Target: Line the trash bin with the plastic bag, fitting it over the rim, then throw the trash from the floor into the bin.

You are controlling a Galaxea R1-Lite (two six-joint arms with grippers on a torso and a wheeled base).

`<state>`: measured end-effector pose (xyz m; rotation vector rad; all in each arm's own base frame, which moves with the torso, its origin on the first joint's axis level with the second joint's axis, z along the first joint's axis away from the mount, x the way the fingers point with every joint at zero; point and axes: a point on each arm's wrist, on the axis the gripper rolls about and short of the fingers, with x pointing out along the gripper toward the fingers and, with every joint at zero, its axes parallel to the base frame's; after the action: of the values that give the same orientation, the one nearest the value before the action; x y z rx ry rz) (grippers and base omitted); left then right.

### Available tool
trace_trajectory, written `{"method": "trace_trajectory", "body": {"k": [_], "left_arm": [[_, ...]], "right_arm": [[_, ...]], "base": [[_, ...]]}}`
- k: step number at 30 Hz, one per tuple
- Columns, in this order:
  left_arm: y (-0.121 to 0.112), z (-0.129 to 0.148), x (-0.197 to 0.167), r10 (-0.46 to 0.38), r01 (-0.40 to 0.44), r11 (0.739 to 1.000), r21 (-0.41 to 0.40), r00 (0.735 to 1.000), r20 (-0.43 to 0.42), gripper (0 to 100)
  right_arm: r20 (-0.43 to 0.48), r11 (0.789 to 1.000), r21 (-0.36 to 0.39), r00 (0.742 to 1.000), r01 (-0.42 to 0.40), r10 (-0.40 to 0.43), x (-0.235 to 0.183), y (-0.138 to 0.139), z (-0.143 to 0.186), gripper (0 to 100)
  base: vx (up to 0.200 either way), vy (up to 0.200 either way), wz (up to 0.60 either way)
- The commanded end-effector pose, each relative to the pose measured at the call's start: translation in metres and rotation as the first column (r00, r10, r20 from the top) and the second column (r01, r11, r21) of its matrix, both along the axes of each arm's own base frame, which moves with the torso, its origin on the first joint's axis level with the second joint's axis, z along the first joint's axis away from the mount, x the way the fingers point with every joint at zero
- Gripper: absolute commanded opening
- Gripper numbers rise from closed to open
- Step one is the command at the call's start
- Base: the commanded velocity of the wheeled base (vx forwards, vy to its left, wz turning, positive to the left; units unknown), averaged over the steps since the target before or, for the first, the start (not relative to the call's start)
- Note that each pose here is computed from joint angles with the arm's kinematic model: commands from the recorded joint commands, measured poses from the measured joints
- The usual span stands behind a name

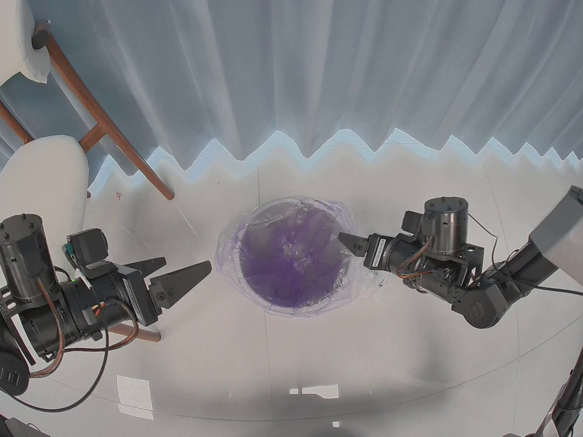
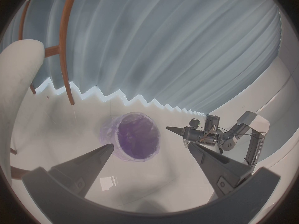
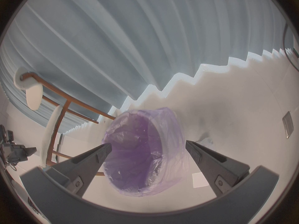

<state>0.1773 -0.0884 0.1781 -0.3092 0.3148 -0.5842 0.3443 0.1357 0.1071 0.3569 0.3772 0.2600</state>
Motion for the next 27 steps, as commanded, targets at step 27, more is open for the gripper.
{"method": "trace_trajectory", "body": {"k": [27], "left_arm": [[-0.012, -0.043, 0.018, 0.001, 0.017, 0.992, 0.126, 0.99, -0.144, 100]], "right_arm": [[-0.06, 0.973, -0.219, 0.994, 0.071, -0.087, 0.061, 0.025, -0.061, 100]], "base": [[0.0, 0.0, 0.0]]}}
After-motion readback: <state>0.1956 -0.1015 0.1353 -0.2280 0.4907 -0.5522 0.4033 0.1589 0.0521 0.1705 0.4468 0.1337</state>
